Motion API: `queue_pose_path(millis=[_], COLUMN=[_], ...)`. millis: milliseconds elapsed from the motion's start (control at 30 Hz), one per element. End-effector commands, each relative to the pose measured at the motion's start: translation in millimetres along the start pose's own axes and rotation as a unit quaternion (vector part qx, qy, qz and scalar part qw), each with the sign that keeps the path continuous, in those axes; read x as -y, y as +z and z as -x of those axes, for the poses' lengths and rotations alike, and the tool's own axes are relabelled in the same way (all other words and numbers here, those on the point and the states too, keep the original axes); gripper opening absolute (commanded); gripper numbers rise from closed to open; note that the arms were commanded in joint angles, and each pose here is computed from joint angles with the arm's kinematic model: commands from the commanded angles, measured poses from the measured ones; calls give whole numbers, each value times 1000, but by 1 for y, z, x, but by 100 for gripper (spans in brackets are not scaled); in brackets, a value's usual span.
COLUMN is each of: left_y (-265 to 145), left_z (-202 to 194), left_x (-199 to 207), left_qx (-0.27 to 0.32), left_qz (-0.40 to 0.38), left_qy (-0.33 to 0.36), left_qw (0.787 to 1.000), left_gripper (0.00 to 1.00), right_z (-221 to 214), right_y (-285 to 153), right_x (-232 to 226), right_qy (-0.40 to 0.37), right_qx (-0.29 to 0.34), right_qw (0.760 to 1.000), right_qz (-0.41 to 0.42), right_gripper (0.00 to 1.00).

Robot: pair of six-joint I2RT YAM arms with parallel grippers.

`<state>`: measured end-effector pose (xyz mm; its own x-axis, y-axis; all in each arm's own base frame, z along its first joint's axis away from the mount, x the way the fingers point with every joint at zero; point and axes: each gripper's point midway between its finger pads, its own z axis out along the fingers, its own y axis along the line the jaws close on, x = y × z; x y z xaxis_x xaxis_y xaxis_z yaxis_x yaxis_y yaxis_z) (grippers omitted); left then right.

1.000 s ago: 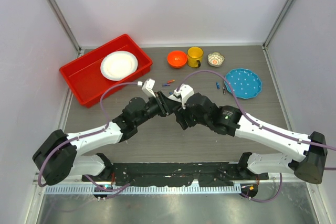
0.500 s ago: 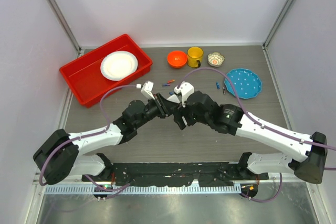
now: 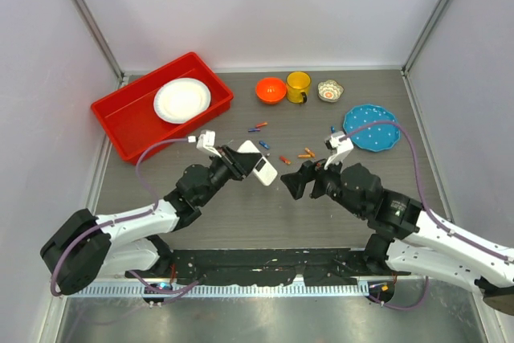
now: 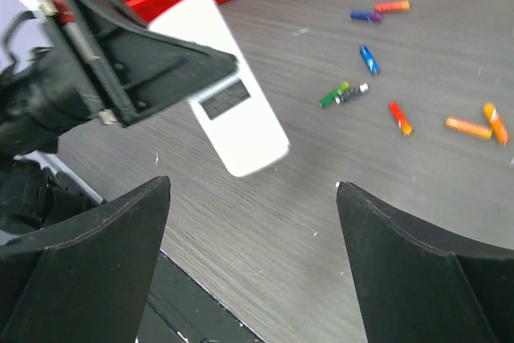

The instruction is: Load the batteries into the remote control

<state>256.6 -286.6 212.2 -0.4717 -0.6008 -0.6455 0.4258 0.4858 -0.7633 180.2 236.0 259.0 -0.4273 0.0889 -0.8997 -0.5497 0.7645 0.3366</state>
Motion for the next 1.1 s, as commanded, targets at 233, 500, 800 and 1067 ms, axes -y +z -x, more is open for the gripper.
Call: queue_pose_path(millis=[233,500,800,1067], left_y=[-15,-22,-28,-29], left_z=[34,45,47,46], left_x=[19,26,29,30], left_qx=[99,122,123,119], left_qz=[-70,-87,-89,-93], left_qy=[0,-29,-46,-59], left_qw=[993,988,987,987], left_gripper=[0,0,0,0], right_z=[1,-17,-22,-23], right_y=[24,43,57,66], right_x=[-13,-19,-17,-23], right_qy=[260,336,333,341], right_qx=[90,63,49,39], right_qw=[960,934,936,931], right_qz=[44,100,105,121], right_gripper=[89,86,82,79])
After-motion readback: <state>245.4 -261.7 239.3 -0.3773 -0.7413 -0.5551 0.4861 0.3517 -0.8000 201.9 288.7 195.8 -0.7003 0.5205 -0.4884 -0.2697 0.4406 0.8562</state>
